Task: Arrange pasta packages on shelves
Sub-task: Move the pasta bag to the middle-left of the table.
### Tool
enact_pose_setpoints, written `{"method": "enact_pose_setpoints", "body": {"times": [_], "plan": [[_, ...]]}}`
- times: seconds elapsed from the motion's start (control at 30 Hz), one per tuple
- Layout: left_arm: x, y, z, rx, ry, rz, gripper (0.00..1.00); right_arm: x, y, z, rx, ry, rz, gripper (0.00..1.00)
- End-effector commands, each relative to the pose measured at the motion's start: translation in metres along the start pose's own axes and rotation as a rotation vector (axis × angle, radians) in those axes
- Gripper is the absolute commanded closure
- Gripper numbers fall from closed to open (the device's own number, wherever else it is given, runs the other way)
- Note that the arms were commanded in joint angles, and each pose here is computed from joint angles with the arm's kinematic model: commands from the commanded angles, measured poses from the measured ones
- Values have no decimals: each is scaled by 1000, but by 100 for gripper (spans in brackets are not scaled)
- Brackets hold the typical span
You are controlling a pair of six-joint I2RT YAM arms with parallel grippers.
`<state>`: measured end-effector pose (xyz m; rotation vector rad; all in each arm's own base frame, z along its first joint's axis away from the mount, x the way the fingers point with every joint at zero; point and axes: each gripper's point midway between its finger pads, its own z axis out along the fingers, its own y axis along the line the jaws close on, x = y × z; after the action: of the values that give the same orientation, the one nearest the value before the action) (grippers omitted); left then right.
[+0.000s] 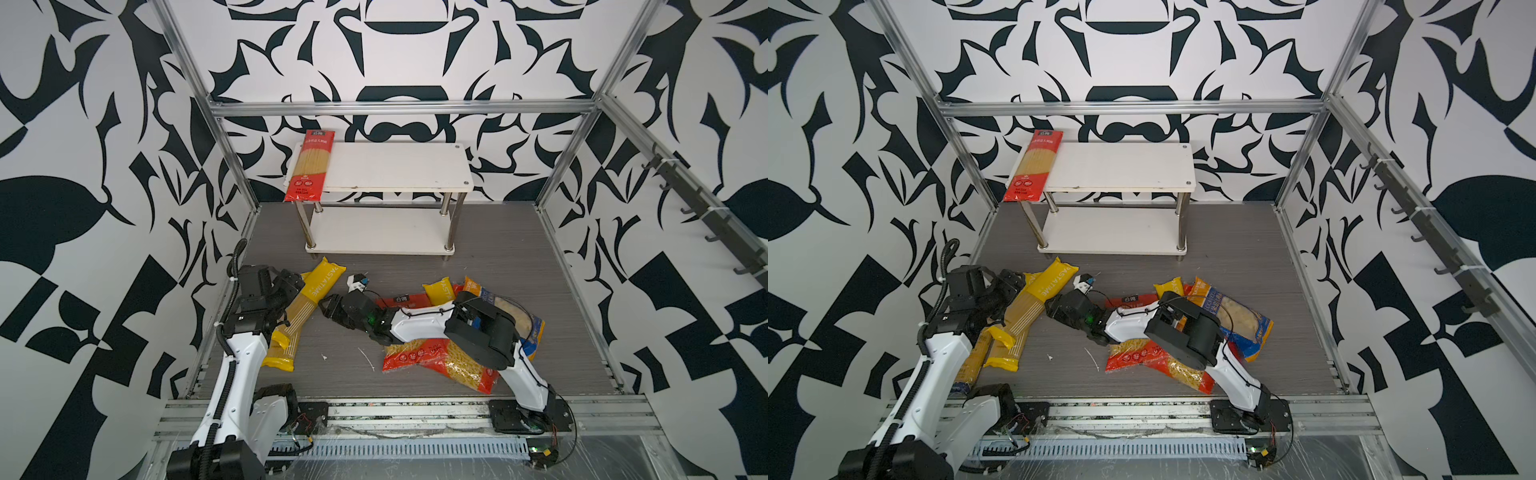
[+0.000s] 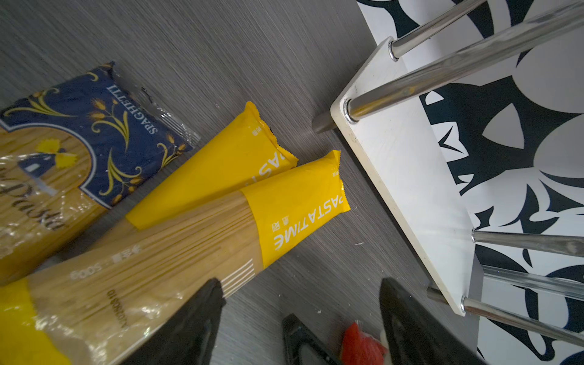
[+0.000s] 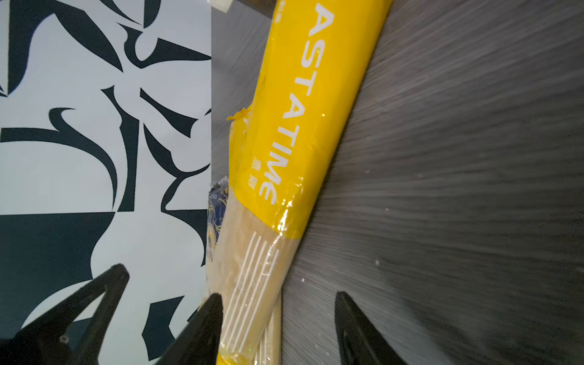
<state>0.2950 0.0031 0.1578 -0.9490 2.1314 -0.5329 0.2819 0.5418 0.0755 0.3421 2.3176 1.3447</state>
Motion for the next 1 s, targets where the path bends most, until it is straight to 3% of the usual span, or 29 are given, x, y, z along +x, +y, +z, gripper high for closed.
{"method": "enact_pose_setpoints", "body": {"times": [0.0, 0.43, 0.7, 0.97], "plan": [[-3, -3, -6, -3, -9, 22, 17, -2, 12, 9, -10, -20, 47, 40], [-4, -11, -13, 30, -3, 20, 18, 13, 5, 56, -11, 5, 142, 44], [-2, -12, -16, 36, -1, 25, 18, 16, 19, 59, -90, 27, 107, 79], [-4, -17, -18, 50, -3, 27, 18, 4, 33, 34, -144, 15, 64, 92]]}}
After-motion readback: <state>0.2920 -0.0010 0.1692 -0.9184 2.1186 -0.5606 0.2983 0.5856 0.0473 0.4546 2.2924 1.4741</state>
